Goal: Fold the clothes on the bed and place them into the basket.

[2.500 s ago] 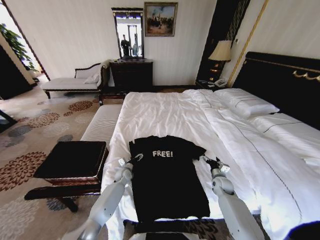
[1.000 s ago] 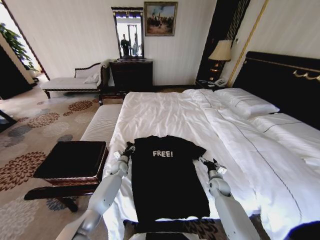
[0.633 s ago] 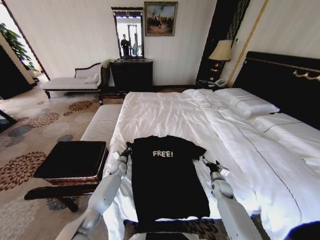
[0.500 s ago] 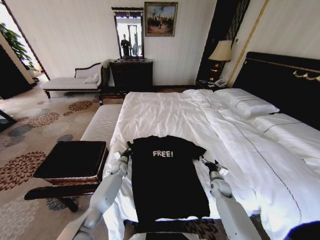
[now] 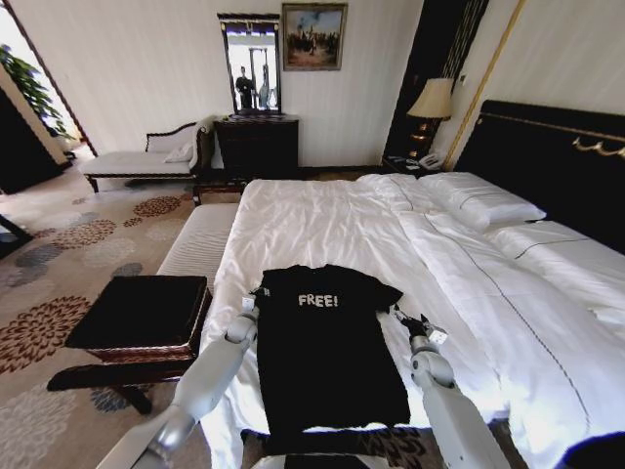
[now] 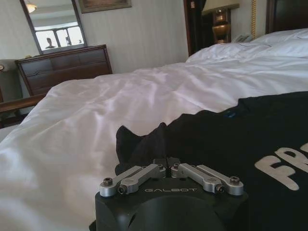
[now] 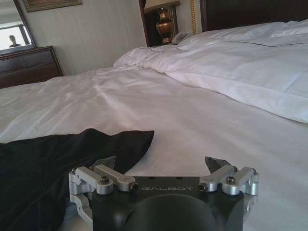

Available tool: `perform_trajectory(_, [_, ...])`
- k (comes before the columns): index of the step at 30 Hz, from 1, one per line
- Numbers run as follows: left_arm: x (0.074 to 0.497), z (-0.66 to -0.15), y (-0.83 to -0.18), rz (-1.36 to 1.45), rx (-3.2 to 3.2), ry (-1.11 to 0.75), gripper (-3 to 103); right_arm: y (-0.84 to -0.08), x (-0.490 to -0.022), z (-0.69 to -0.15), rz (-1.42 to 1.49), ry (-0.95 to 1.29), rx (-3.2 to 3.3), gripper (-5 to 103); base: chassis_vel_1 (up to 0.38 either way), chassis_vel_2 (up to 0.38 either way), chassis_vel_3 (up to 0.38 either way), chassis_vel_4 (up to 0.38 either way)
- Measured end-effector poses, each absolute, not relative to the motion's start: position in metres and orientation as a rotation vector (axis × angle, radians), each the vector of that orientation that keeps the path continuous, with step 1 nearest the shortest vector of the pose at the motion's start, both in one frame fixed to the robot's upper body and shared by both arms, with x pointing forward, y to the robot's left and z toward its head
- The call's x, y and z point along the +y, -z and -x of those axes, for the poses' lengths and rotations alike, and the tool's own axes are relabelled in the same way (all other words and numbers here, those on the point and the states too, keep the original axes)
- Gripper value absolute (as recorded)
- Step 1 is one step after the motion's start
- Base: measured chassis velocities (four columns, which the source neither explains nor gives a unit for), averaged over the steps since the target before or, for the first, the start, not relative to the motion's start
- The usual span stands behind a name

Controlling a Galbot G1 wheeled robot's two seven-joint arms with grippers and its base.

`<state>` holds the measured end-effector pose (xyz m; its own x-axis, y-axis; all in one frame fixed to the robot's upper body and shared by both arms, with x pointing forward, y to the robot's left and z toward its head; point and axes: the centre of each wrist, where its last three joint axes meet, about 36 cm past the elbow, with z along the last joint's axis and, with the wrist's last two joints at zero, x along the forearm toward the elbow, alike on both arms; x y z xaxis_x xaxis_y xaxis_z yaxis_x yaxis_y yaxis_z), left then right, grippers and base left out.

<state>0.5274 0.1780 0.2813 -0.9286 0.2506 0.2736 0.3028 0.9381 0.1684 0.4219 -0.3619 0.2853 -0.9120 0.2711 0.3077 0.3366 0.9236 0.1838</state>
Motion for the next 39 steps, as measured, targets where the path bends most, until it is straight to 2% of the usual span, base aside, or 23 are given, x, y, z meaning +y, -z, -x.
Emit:
perform_trajectory(3, [0.169,-0.522,-0.278,0.455,-2.830,0.337,0,-0.285,-0.362,-0.422,0.453,0.340,-2.805,100,0.000,0.000,0.000,0.000])
perform_trajectory(4, [0.165,-0.519,-0.276,0.467,-2.818,0.352,-3,-0.285,-0.362,-0.422,0.454,0.340,-2.806,100,0.000,0.000,0.000,0.000])
perform_trajectory(6, [0.160,-0.509,-0.268,0.504,-2.785,0.413,6,-0.285,-0.363,-0.421,0.457,0.340,-2.805,100,0.000,0.000,0.000,0.000])
perform_trajectory(7, [0.160,-0.509,-0.268,0.504,-2.785,0.413,6,-0.285,-0.363,-0.421,0.457,0.340,-2.805,100,0.000,0.000,0.000,0.000])
perform_trajectory(9, [0.159,-0.501,-0.264,0.521,-2.779,0.436,17,-0.285,-0.364,-0.420,0.460,0.340,-2.804,100,0.000,0.000,0.000,0.000])
perform_trajectory(10, [0.160,-0.499,-0.265,0.518,-2.783,0.427,17,-0.285,-0.364,-0.420,0.461,0.341,-2.802,100,0.000,0.000,0.000,0.000])
perform_trajectory(12, [0.164,-0.495,-0.270,0.506,-2.801,0.402,28,-0.283,-0.364,-0.418,0.461,0.341,-2.798,100,0.000,0.000,0.000,0.000])
perform_trajectory(13, [0.164,-0.495,-0.270,0.506,-2.801,0.402,28,-0.283,-0.364,-0.418,0.461,0.341,-2.798,100,0.000,0.000,0.000,0.000])
perform_trajectory(15, [0.172,-0.492,-0.280,0.508,-2.836,0.387,39,-0.281,-0.363,-0.418,0.459,0.344,-2.795,100,0.000,0.000,0.000,0.000])
perform_trajectory(17, [0.174,-0.491,-0.284,0.511,-2.851,0.380,39,-0.281,-0.363,-0.419,0.458,0.346,-2.795,100,0.000,0.000,0.000,0.000])
perform_trajectory(18, [0.177,-0.492,-0.291,0.510,-2.874,0.366,44,-0.280,-0.361,-0.420,0.456,0.349,-2.796,100,0.000,0.000,0.000,0.000])
perform_trajectory(21, [0.182,-0.505,-0.302,0.438,-2.925,0.302,61,-0.281,-0.359,-0.422,0.448,0.353,-2.799,100,0.000,0.000,0.000,0.000])
perform_trajectory(22, [0.182,-0.505,-0.302,0.438,-2.925,0.302,61,-0.281,-0.359,-0.422,0.448,0.353,-2.799,100,0.000,0.000,0.000,0.000])
perform_trajectory(25, [0.180,-0.526,-0.306,0.375,-2.929,0.217,77,-0.279,-0.358,-0.422,0.448,0.352,-2.796,100,0.000,0.000,0.000,0.000])
perform_trajectory(27, [0.178,-0.532,-0.306,0.362,-2.917,0.184,77,-0.279,-0.358,-0.421,0.449,0.352,-2.795,100,0.000,0.000,0.000,0.000])
perform_trajectory(30, [0.164,-0.542,-0.299,0.357,-2.878,0.123,93,-0.278,-0.359,-0.419,0.456,0.353,-2.794,100,0.000,0.000,0.000,0.000])
perform_trajectory(33, [0.155,-0.545,-0.294,0.361,-2.856,0.097,102,-0.279,-0.360,-0.420,0.458,0.355,-2.796,100,0.000,0.000,0.000,0.000])
perform_trajectory(34, [0.151,-0.545,-0.291,0.364,-2.847,0.092,102,-0.279,-0.360,-0.421,0.459,0.356,-2.797,100,0.000,0.000,0.000,0.000])
perform_trajectory(36, [0.145,-0.545,-0.288,0.374,-2.836,0.092,94,-0.280,-0.361,-0.421,0.462,0.357,-2.799,100,0.000,0.000,0.000,0.000])
perform_trajectory(38, [0.145,-0.545,-0.287,0.375,-2.835,0.092,94,-0.280,-0.361,-0.421,0.463,0.357,-2.799,100,0.000,0.000,0.000,0.000])
perform_trajectory(39, [0.143,-0.545,-0.285,0.383,-2.831,0.100,85,-0.279,-0.362,-0.421,0.465,0.357,-2.797,100,0.000,0.000,0.000,0.000])
